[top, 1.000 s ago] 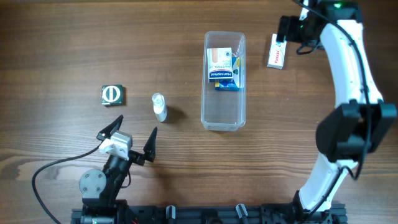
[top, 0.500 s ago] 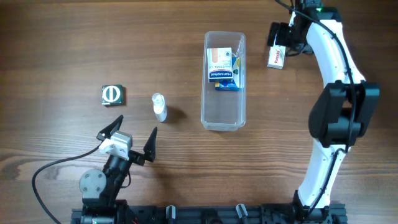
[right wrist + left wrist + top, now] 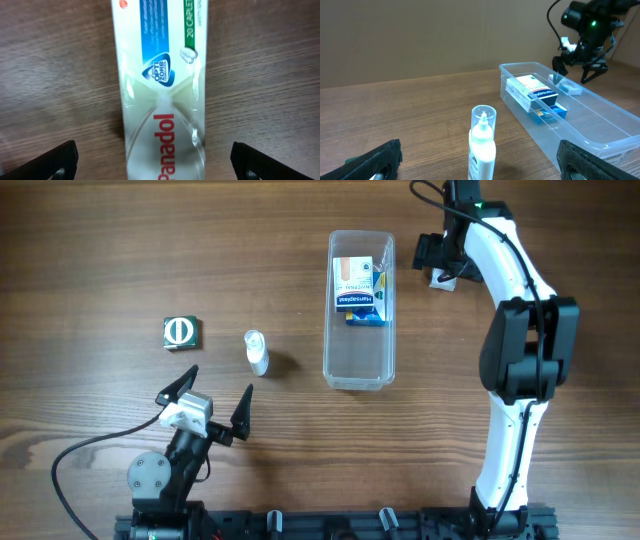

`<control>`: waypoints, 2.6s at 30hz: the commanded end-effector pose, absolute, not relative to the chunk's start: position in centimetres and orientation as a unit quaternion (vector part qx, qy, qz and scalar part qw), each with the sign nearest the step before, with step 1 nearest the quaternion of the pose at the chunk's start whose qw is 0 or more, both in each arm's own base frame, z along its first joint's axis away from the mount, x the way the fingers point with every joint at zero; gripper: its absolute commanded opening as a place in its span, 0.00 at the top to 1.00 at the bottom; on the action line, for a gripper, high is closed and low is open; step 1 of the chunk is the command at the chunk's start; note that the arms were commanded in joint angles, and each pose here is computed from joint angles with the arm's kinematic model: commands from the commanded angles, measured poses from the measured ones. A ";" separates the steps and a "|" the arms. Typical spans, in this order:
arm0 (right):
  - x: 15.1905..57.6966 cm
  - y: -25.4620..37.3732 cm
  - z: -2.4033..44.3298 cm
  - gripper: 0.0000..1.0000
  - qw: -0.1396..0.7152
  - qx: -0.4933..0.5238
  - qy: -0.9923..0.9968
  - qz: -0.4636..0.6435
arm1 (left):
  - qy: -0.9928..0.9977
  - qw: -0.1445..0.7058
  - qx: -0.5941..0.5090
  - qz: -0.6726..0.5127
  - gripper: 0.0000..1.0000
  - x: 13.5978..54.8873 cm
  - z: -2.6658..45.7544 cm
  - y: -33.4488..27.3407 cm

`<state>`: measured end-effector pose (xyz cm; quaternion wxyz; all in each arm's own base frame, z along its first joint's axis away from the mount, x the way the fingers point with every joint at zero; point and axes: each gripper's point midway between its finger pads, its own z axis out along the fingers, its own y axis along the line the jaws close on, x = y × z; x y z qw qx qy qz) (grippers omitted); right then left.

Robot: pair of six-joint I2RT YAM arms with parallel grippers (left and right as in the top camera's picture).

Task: Pack container
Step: 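Move the right gripper to the white Panadol box and grasp it, then place the Panadol box upright in the container with the right gripper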

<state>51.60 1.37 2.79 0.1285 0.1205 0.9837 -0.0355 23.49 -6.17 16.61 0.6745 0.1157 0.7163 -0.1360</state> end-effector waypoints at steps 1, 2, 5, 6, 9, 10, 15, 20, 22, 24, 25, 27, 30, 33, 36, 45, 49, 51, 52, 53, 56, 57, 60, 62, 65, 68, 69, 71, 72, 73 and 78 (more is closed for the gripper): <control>52.2 0.8 2.0 0.01 0.135 0.134 0.981 -0.046 | 0.715 0.677 0.121 -0.130 0.00 23.5 16.5 -6.1; 52.4 0.8 2.0 0.01 0.140 0.134 0.980 -0.045 | 0.715 0.677 0.121 -0.130 0.00 23.5 16.5 -6.1; 52.7 0.4 2.1 0.01 0.147 0.138 0.979 -0.044 | 0.715 0.677 0.121 -0.130 0.00 23.5 16.5 -6.1; 52.8 0.1 2.1 0.01 0.147 0.139 0.978 -0.045 | 0.715 0.677 0.121 -0.130 0.00 23.5 16.5 -6.1; 52.9 -0.6 2.2 0.01 0.149 0.133 0.978 -0.051 | 0.715 0.677 0.120 -0.130 0.00 23.5 16.5 -6.1; 53.0 -0.8 2.2 0.01 0.152 0.134 0.978 -0.056 | 0.715 0.677 0.120 -0.130 0.00 23.5 16.5 -6.1; 53.3 -0.7 2.3 0.01 0.158 0.134 0.977 -0.053 | 0.715 0.677 0.121 -0.130 0.00 23.5 16.5 -6.1; 53.1 -0.4 1.8 0.01 0.151 0.133 0.978 -0.046 | 0.715 0.677 0.120 -0.130 0.00 23.5 16.5 -6.1; 53.0 -0.3 1.3 0.00 0.145 0.132 0.980 -0.043 | 0.715 0.677 0.121 -0.130 0.00 23.5 16.5 -6.1; 53.0 -0.3 0.7 0.01 0.142 0.132 0.980 -0.044 | 0.715 0.677 0.121 -0.130 0.00 23.5 16.5 -6.1; 53.0 -0.3 0.6 0.00 0.141 0.132 0.980 -0.044 | 0.715 0.677 0.121 -0.130 0.00 23.5 16.5 -6.1; 53.0 -0.3 0.6 0.00 0.143 0.132 0.980 -0.044 | 0.715 0.677 0.121 -0.129 0.00 23.5 16.5 -6.1; 53.1 -0.3 0.5 0.01 0.142 0.132 0.980 -0.044 | 0.715 0.677 0.120 -0.130 0.00 23.5 16.5 -6.1; 52.9 -0.3 -0.2 0.01 0.135 0.132 0.981 -0.045 | 0.715 0.677 0.121 -0.130 0.00 23.5 16.5 -6.1; 52.7 -0.3 -0.9 0.01 0.127 0.131 0.982 -0.046 | 0.715 0.677 0.121 -0.130 0.00 23.5 16.5 -6.1; 52.9 -0.3 -0.8 0.23 0.130 0.130 0.982 -0.046 | 0.715 0.677 0.121 -0.130 0.00 23.5 16.5 -6.1; 52.9 -0.3 -0.4 0.34 0.135 0.130 0.981 -0.045 | 0.715 0.677 0.120 -0.130 0.00 23.5 16.5 -6.1; 53.1 -0.3 0.5 0.36 0.143 0.130 0.980 -0.044 | 0.715 0.677 0.121 -0.130 0.00 23.5 16.5 -6.1; 53.3 -0.3 1.1 0.42 0.148 0.131 0.979 -0.043 | 0.715 0.677 0.121 -0.130 0.00 23.5 16.5 -6.1; 53.4 -0.3 2.1 0.46 0.158 0.131 0.978 -0.041 | 0.715 0.677 0.121 -0.130 0.00 23.5 16.5 -6.1; 53.6 -0.3 3.9 0.49 0.173 0.132 0.975 -0.039 | 0.715 0.677 0.121 -0.130 0.00 23.5 16.5 -6.1; 53.6 -0.3 4.6 0.49 0.177 0.132 0.975 -0.038 | 0.715 0.677 0.121 -0.130 0.00 23.5 16.5 -6.1; 52.8 -0.2 7.1 0.50 0.181 0.136 0.974 -0.034 | 0.715 0.677 0.121 -0.130 0.00 23.5 16.5 -6.1; 51.8 0.5 9.3 0.49 0.180 0.133 0.975 -0.016 | 0.715 0.677 0.120 -0.130 0.00 23.5 16.5 -6.1; 49.8 3.2 13.9 0.50 0.184 0.116 0.975 0.041 | 0.715 0.677 0.121 -0.130 0.00 23.5 16.5 -6.1; 47.4 7.6 17.9 0.49 0.189 0.076 0.975 0.090 | 0.715 0.677 0.121 -0.130 0.00 23.5 16.5 -6.1; 46.7 9.0 18.5 0.48 0.187 0.062 0.975 0.098 | 0.715 0.677 0.121 -0.130 0.00 23.5 16.5 -6.1; 45.2 12.2 18.8 0.46 0.175 0.028 0.979 0.104 | 0.715 0.677 0.121 -0.130 0.00 23.5 16.5 -6.1; 44.3 13.8 18.4 0.46 0.164 0.016 0.982 0.096 | 0.715 0.677 0.121 -0.130 0.00 23.5 16.5 -6.1; 43.6 14.9 17.9 0.46 0.158 0.003 0.984 0.078 | 0.715 0.677 0.121 -0.130 0.00 23.5 16.5 -6.1; 42.8 19.7 17.8 0.46 0.180 -0.007 0.981 0.067 | 0.715 0.677 0.121 -0.130 0.00 23.5 16.5 -6.1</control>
